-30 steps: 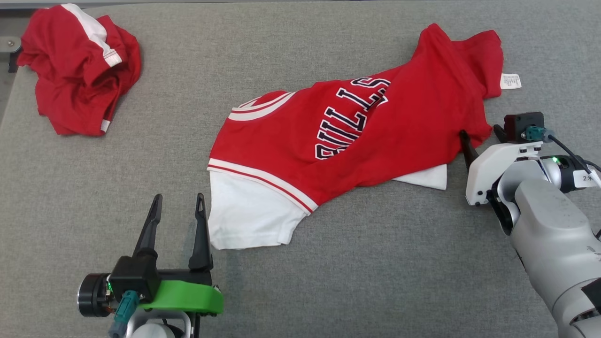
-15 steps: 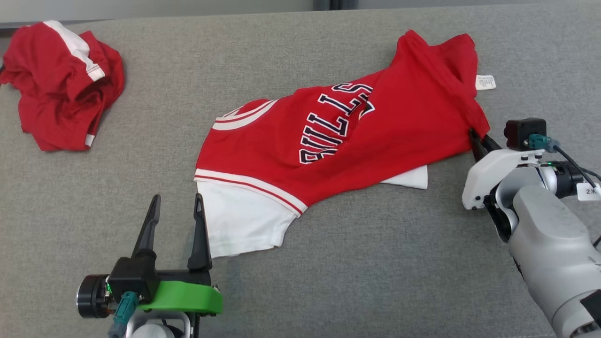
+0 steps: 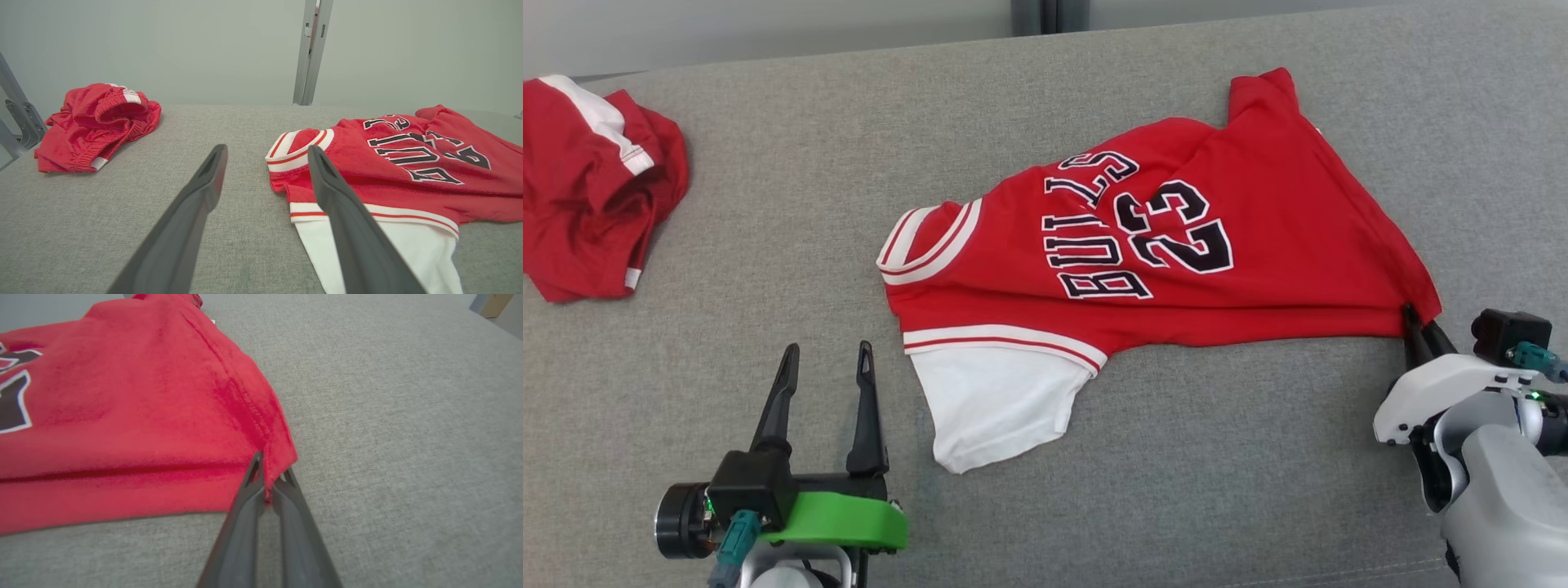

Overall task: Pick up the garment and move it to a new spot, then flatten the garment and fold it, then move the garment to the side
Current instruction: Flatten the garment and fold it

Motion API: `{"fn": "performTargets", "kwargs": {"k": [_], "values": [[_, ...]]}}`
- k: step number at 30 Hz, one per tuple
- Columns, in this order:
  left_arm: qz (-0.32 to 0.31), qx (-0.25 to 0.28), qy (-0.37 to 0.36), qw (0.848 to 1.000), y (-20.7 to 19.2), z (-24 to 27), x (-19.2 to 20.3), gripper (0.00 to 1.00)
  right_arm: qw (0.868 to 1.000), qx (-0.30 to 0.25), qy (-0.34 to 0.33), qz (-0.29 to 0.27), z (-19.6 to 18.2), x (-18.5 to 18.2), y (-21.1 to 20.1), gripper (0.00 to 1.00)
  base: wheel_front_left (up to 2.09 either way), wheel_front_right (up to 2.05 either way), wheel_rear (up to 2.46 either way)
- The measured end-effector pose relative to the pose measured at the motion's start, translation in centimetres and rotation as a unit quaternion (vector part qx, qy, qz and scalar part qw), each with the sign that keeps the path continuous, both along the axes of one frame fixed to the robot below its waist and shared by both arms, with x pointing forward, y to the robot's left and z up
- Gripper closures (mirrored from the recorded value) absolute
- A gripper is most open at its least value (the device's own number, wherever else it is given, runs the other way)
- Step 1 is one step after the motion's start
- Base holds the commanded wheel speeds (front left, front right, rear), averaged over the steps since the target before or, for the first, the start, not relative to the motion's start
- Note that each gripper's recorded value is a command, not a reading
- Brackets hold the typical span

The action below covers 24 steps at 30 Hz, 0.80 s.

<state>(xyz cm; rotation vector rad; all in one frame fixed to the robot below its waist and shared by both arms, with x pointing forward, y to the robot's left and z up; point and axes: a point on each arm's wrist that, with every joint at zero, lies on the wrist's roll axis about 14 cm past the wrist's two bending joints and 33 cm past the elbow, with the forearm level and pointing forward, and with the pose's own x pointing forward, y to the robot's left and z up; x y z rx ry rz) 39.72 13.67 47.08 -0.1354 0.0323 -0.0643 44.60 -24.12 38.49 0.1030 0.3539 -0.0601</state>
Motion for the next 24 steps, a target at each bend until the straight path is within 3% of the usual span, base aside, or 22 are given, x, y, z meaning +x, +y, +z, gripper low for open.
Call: {"fn": "performTargets", "kwargs": {"k": [1, 7, 12, 18, 24], "values": [[-0.002, -0.001, 0.002, 1.0, -0.1, -0.2, 0.0, 0.0, 1.0, 0.003, -0.001, -0.005, -0.2, -0.3, 0.0, 0.0, 0.0, 0.0, 0.0], [-0.002, -0.004, 0.005, 1.0, -0.2, -0.3, -0.1, 0.0, 0.999, 0.012, -0.024, -0.027, 0.4, -1.5, 0.4, 0.0, 0.0, 0.0, 0.0], [-0.001, -0.008, -0.003, 1.0, 0.0, 0.3, -0.2, 0.0, 0.996, -0.009, -0.08, -0.031, 3.7, -1.2, 0.2, 0.0, 0.0, 0.0, 0.0], [-0.009, -0.016, -0.024, 1.0, -0.5, 1.8, -0.7, 0.0, 0.986, -0.037, -0.163, -0.009, 9.5, -0.6, 1.4, 0.0, 0.0, 0.0, 0.0], [-0.011, -0.033, -0.019, 0.999, -0.6, 1.7, -2.2, 0.0, 0.982, -0.032, -0.184, 0.031, 11.4, -1.8, 4.3, 0.0, 0.0, 0.0, 0.0]]}}
